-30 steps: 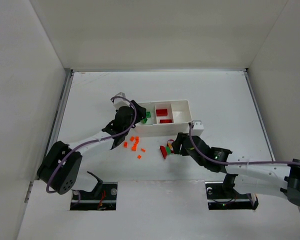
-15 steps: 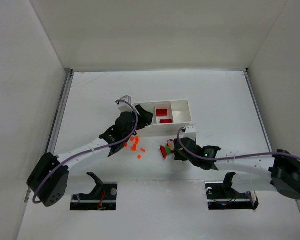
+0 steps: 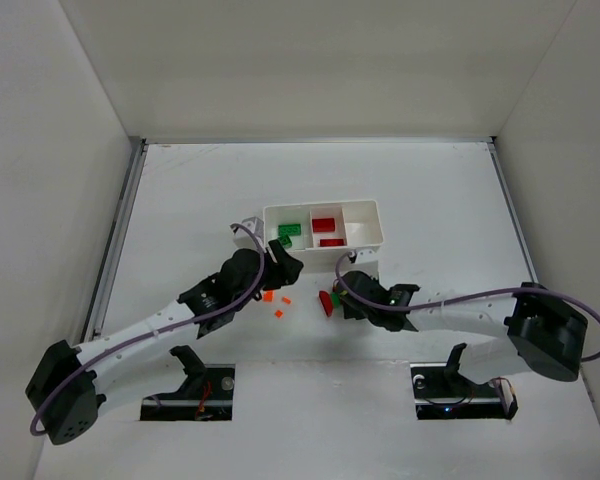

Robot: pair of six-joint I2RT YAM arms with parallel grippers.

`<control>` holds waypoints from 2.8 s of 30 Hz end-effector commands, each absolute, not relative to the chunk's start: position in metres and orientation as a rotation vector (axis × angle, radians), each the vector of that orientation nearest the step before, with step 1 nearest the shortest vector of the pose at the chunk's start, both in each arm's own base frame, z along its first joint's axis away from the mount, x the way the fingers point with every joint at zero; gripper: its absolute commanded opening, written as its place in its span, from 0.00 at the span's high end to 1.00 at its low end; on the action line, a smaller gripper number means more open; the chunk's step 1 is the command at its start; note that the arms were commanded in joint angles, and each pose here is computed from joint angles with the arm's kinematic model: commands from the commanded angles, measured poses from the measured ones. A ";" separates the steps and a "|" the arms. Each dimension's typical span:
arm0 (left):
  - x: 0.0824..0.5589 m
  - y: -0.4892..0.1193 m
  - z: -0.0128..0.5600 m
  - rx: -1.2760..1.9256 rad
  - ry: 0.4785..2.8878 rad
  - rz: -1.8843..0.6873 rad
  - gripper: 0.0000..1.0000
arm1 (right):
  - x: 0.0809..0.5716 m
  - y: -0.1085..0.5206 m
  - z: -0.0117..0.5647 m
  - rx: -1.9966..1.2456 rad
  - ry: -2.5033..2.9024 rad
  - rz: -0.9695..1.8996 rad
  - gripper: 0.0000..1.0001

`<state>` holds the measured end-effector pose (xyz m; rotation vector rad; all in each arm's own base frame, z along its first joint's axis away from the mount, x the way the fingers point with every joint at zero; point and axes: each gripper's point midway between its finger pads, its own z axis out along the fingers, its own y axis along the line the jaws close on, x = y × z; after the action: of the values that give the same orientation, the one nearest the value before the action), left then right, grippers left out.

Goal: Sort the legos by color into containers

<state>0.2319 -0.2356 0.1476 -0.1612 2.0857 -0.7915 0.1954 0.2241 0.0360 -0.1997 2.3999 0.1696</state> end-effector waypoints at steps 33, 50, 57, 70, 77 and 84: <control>0.195 -0.267 0.145 -0.285 2.036 -1.238 0.19 | 0.211 0.253 0.106 -0.159 2.232 0.419 0.81; 0.201 -0.286 0.151 -0.270 1.997 -1.270 0.28 | 0.206 0.283 0.133 -0.182 2.194 0.535 0.81; 0.205 -0.290 0.147 -0.296 1.987 -1.250 0.32 | 0.198 0.294 0.136 -0.197 2.190 0.571 0.81; 0.207 -0.287 0.142 -0.319 1.977 -1.218 0.70 | 0.189 0.293 0.136 -0.193 2.184 0.590 0.81; 0.203 -0.281 0.138 -0.294 2.005 -1.212 0.79 | 0.192 0.279 0.137 -0.175 2.174 0.565 0.81; 0.202 -0.268 0.137 -0.286 2.015 -1.198 0.81 | 0.203 0.270 0.144 -0.155 2.154 0.534 0.81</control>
<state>0.2018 -0.2820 0.1507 -0.3065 1.9885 -1.2668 0.1864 0.2807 0.1309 -0.2058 2.2074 0.5817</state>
